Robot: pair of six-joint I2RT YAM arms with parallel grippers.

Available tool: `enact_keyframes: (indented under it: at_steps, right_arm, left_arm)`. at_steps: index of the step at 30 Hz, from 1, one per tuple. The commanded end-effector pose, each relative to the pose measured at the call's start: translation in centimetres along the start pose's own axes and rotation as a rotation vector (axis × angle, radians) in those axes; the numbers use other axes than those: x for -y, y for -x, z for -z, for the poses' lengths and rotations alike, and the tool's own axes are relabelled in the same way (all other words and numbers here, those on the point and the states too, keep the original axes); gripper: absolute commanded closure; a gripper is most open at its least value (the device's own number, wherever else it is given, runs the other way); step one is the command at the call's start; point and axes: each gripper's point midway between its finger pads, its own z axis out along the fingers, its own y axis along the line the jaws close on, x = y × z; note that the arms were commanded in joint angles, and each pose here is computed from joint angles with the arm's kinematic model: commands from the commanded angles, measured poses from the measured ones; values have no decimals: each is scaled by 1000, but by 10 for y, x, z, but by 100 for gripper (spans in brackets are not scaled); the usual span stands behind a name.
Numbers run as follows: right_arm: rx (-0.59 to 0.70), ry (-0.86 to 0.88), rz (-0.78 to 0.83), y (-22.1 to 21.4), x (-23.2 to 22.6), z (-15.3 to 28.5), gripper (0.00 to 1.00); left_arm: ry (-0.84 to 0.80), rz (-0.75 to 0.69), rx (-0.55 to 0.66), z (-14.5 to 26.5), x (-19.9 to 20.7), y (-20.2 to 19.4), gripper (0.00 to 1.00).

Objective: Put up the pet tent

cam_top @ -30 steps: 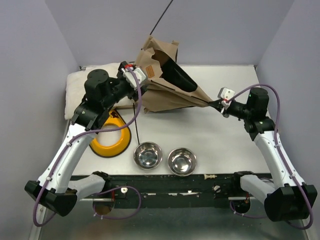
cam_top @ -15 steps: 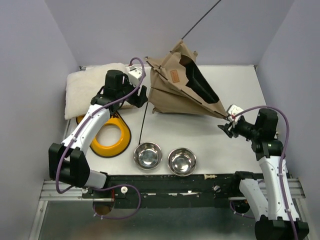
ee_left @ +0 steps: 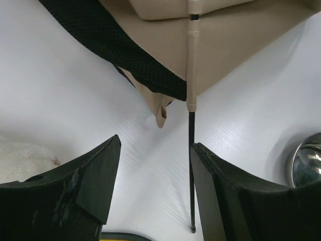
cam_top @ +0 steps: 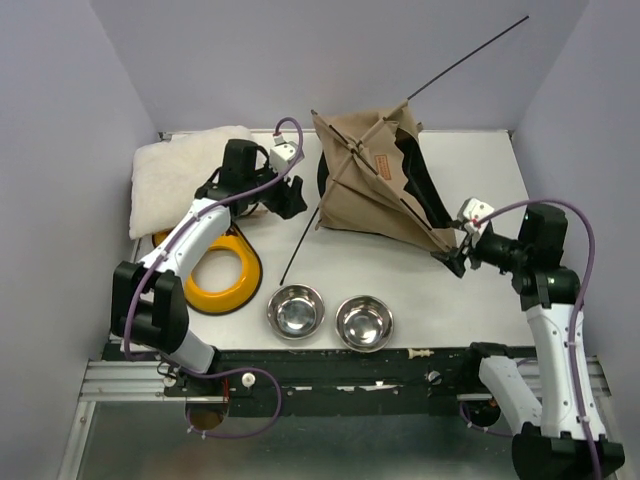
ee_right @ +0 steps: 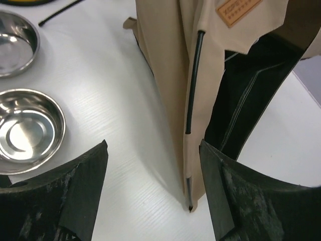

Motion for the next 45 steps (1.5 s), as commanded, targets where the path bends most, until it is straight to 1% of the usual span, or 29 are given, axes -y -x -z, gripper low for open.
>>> enact_keyframes:
  at_steps: [1, 4, 6, 8, 11, 16, 17, 19, 21, 26, 30, 32, 33, 35, 36, 37, 39, 42, 44, 45]
  right_arm:
    - [76, 78, -34, 35, 8, -3, 19]
    - [77, 75, -40, 44, 17, -15, 20]
    - [82, 64, -26, 48, 23, -23, 20]
    - [110, 76, -22, 62, 24, -38, 20]
    - [136, 72, -4, 86, 30, -62, 20]
    - [164, -64, 66, 121, 63, -107, 20]
    - [159, -90, 73, 125, 71, -116, 21]
    - [133, -113, 80, 129, 84, -131, 24]
    - [116, -110, 80, 132, 91, -143, 25]
    - [111, -43, 77, 137, 80, -165, 25]
    - [83, -27, 99, 136, 71, -184, 25]
    - [50, -46, 112, 128, 75, -194, 25]
    - [35, -64, 111, 125, 79, -199, 27]
    - [1, -119, 103, 118, 92, -207, 36]
    - [-5, -143, 101, 120, 99, -209, 42]
    - [-16, -167, 105, 118, 104, -211, 45]
    - [-26, -209, 121, 121, 115, -211, 46]
    - [-49, -227, 131, 121, 123, -214, 46]
    - [-48, -172, 126, 122, 114, -216, 44]
    - [-45, -160, 128, 122, 110, -216, 44]
  left_arm:
    - [-97, -110, 64, 28, 30, 30, 28]
    - [-140, -85, -34, 40, 44, -1, 28]
    - [-151, -63, -80, 44, 50, -24, 28]
    - [-144, -43, -87, 45, 53, -34, 28]
    - [-141, -9, -73, 43, 56, -38, 27]
    - [-72, -24, -24, 27, 46, -23, 25]
    - [-61, -27, -10, 22, 44, -18, 25]
    - [-62, -50, 22, 10, 44, -3, 24]
    - [-49, -58, 69, -1, 39, 17, 24]
    - [-48, -22, 127, -31, 22, 52, 27]
    - [-84, -43, 142, -46, 20, 62, 29]
    - [-101, -52, 145, -52, 23, 64, 33]
    - [-110, -53, 143, -54, 24, 64, 36]
    - [-120, -54, 141, -58, 25, 63, 46]
    - [-122, -57, 141, -60, 25, 63, 53]
    - [-124, -56, 133, -61, 25, 61, 57]
    - [-132, -60, 105, -65, 24, 53, 60]
    - [-136, -78, 82, -66, 24, 44, 60]
    - [-147, -81, 71, -66, 26, 39, 58]
    - [-154, -79, 65, -66, 27, 37, 58]
